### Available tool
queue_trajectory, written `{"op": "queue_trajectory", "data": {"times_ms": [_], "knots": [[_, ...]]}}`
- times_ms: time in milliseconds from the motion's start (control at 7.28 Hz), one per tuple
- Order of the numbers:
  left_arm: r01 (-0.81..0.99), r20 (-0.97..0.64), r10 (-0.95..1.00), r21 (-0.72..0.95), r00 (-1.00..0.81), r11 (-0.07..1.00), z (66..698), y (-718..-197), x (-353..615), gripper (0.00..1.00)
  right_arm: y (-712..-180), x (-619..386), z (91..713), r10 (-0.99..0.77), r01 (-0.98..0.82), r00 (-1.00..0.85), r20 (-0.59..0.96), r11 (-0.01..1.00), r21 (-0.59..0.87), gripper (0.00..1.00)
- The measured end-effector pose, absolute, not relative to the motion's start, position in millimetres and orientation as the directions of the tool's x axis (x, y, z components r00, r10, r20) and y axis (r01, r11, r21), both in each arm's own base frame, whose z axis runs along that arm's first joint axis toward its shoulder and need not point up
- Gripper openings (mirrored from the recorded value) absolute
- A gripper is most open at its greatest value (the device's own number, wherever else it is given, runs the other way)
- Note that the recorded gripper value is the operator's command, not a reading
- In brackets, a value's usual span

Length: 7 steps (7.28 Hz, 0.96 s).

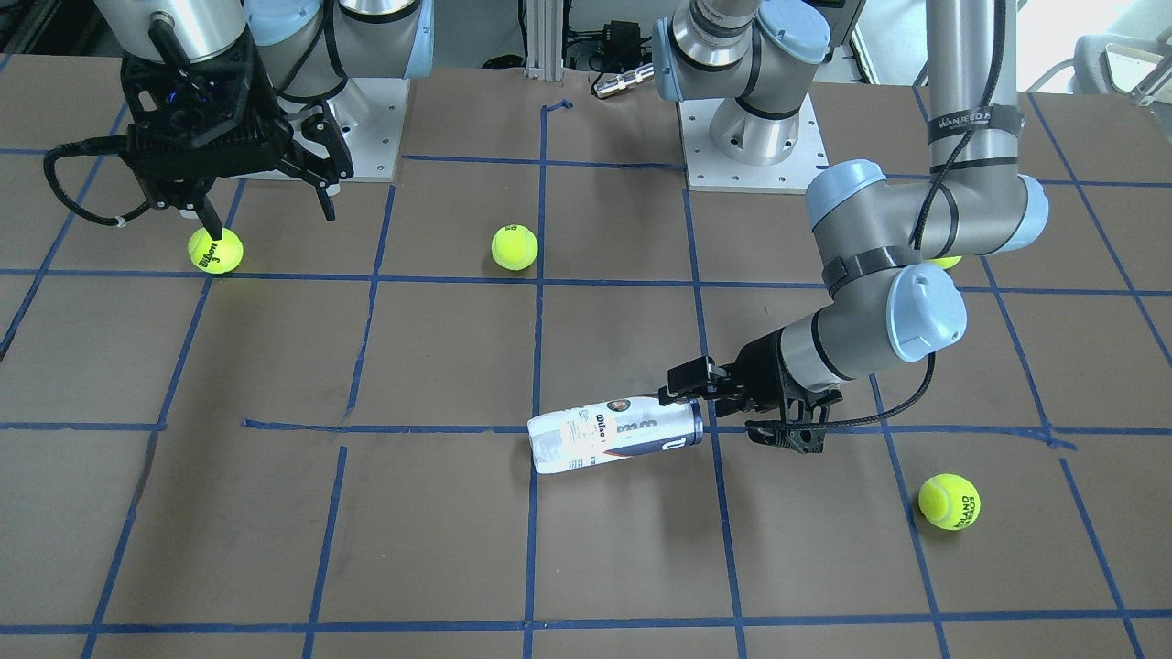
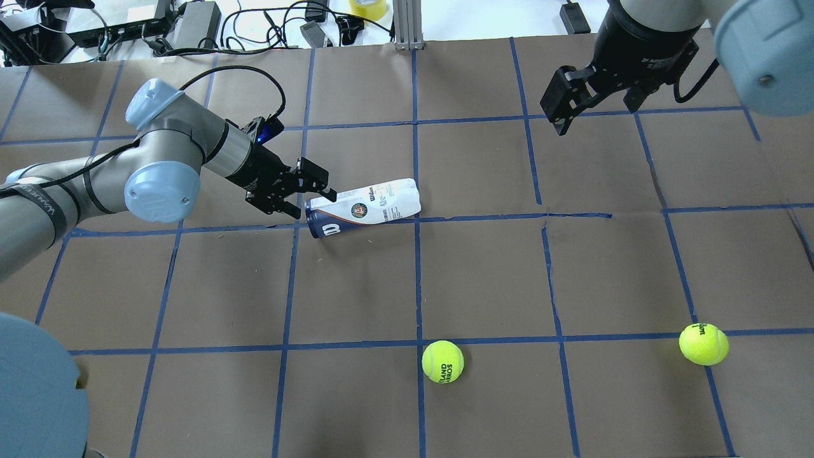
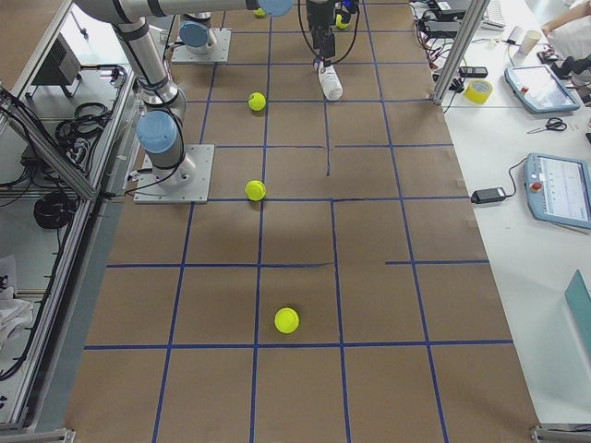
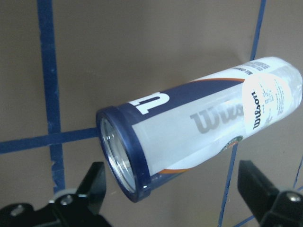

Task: Lift up tennis ball bucket
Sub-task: 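Raise the right gripper away while the left gripper reaches to the can's blue end, then grip the can's blue rim with the left gripper and tilt it upward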

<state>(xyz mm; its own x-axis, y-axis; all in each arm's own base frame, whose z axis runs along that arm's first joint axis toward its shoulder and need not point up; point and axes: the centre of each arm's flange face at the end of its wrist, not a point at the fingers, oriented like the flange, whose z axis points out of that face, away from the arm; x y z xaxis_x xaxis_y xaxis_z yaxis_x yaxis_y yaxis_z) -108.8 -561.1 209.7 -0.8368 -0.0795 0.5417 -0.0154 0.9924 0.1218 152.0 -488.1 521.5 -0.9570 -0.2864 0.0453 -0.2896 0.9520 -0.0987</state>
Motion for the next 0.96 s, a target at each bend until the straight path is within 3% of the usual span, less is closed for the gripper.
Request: {"op": "queue_trajectory", "data": {"times_ms": [137, 275, 550, 687, 962], "knots": [[-0.015, 0.548, -0.088, 0.136, -0.832, 0.991, 202.0, -557.0, -109.8, 1.0, -488.0, 151.9, 521.7, -0.297, -0.3, -0.954, 0.047, 0.949, -0.099, 1.0], [-0.016, 0.55, -0.095, 0.147, -0.83, 0.989, 197.2, -554.7, -110.3, 0.92, -488.0, 151.7, 521.5, -0.302, -0.306, -0.952, 0.048, 0.947, -0.099, 1.0], [-0.034, 0.548, -0.125, 0.172, -0.827, 0.985, 192.9, -553.9, -110.9, 0.21, -487.7, 151.6, 521.5, -0.299, -0.302, -0.953, 0.047, 0.948, -0.099, 1.0], [-0.041, 0.548, -0.133, 0.177, -0.826, 0.983, 192.5, -555.1, -110.9, 0.0, -487.4, 151.8, 521.6, -0.297, -0.3, -0.954, 0.047, 0.949, -0.099, 1.0], [-0.051, 0.558, -0.14, 0.171, -0.818, 0.984, 196.3, -560.3, -111.3, 0.0, -487.6, 151.9, 521.7, -0.297, -0.301, -0.954, 0.048, 0.949, -0.1, 1.0]]}}
